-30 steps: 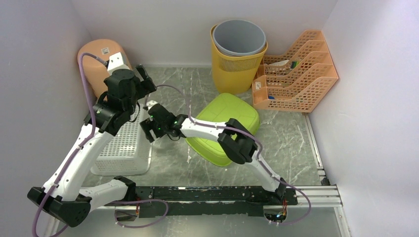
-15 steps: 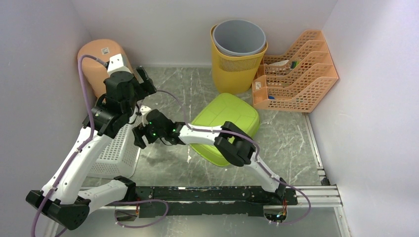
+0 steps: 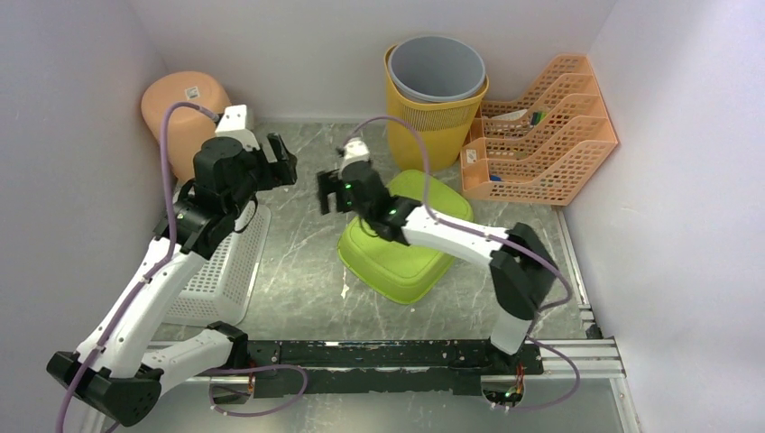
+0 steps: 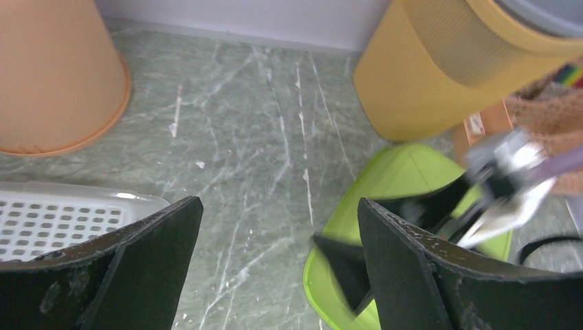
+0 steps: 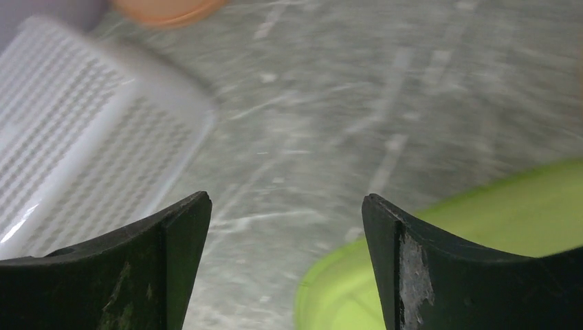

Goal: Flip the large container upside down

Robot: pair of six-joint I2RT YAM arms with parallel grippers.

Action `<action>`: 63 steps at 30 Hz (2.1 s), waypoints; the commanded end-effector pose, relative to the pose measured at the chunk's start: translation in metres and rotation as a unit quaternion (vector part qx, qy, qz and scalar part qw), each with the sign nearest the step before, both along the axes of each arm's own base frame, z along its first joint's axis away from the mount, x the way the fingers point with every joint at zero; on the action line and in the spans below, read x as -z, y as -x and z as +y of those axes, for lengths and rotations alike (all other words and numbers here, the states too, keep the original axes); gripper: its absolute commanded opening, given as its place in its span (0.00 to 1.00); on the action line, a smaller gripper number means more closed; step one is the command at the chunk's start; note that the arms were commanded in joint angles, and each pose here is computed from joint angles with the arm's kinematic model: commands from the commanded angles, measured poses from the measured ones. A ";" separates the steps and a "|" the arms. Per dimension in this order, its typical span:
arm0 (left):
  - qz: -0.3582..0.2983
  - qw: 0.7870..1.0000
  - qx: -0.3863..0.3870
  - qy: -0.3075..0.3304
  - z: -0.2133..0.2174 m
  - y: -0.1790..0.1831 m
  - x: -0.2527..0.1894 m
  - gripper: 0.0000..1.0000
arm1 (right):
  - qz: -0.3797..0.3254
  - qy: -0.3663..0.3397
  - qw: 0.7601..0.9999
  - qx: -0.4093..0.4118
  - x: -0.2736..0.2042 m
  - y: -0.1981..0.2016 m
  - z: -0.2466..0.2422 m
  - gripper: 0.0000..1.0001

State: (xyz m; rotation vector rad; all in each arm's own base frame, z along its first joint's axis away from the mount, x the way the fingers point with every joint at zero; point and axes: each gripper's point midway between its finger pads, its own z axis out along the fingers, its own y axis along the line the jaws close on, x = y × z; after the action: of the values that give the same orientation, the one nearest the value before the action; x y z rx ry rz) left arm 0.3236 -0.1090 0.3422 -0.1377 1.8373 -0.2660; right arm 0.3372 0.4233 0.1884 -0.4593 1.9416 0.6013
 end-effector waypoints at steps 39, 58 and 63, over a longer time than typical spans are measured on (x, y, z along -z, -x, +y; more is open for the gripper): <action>0.040 0.990 0.133 -0.004 -0.050 -0.002 0.056 0.93 | 0.231 0.063 0.884 0.402 0.134 0.041 -0.297 1.00; 0.045 0.991 0.121 -0.021 -0.042 0.001 0.063 0.93 | 0.185 -0.109 0.943 0.254 0.101 -0.065 -0.104 1.00; 0.058 0.987 0.147 -0.028 -0.050 0.003 0.076 0.92 | 0.152 -0.146 0.945 0.249 0.072 -0.081 -0.095 1.00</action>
State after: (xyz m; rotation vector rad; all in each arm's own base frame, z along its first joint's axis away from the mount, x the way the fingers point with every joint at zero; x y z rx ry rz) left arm 0.3240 -0.1524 0.2768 0.1006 1.9578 -0.4072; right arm 0.4017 0.3254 0.0815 0.3099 2.2117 0.5804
